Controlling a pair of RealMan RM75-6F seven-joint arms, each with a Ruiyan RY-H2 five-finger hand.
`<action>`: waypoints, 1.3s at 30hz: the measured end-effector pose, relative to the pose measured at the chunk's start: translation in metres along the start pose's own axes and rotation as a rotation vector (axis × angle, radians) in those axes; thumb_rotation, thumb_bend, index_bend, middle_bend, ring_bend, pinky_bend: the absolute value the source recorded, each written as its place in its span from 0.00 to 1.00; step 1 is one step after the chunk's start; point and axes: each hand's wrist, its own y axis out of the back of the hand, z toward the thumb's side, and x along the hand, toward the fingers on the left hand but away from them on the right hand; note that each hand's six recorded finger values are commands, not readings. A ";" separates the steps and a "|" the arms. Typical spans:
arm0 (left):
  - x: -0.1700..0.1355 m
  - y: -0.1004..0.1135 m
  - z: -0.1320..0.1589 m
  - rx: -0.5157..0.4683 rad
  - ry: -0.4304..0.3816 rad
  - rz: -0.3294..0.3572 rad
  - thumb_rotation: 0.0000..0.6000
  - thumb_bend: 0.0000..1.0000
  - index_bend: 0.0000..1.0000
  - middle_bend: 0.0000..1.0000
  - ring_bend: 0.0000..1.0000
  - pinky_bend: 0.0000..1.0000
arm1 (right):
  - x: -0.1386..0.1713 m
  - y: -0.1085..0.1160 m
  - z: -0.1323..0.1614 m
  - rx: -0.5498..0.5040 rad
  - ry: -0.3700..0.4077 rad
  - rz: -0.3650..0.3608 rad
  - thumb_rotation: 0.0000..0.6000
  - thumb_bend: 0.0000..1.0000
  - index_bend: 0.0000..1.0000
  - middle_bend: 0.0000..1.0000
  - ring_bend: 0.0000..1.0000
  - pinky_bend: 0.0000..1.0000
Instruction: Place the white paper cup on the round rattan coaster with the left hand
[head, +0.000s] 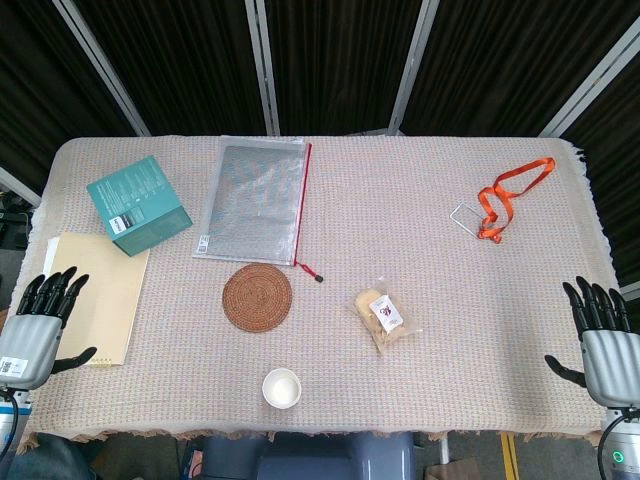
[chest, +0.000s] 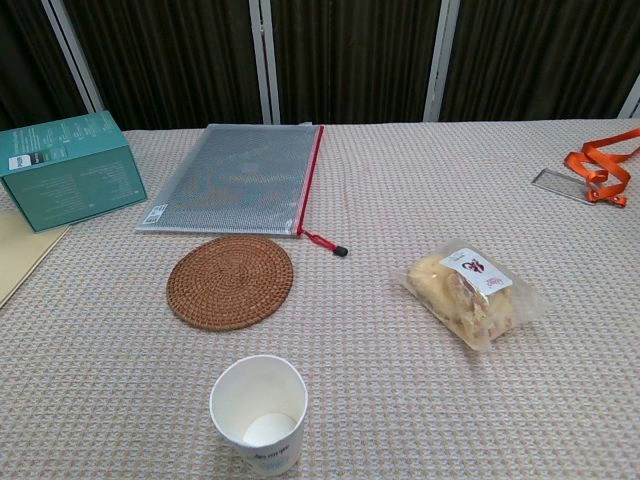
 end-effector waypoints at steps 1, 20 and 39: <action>0.000 0.000 0.000 0.003 0.001 0.003 1.00 0.02 0.00 0.00 0.00 0.00 | 0.000 0.000 0.000 -0.001 0.000 -0.001 1.00 0.00 0.00 0.00 0.00 0.00; 0.002 -0.027 0.071 0.044 -0.330 -0.092 1.00 0.02 0.04 0.00 0.00 0.00 | -0.005 -0.003 0.003 -0.026 0.005 0.023 1.00 0.00 0.00 0.00 0.00 0.00; 0.019 -0.078 0.232 0.184 -0.907 -0.098 1.00 0.02 0.17 0.02 0.03 0.15 | -0.013 -0.010 -0.017 0.007 -0.074 0.036 1.00 0.00 0.00 0.00 0.00 0.00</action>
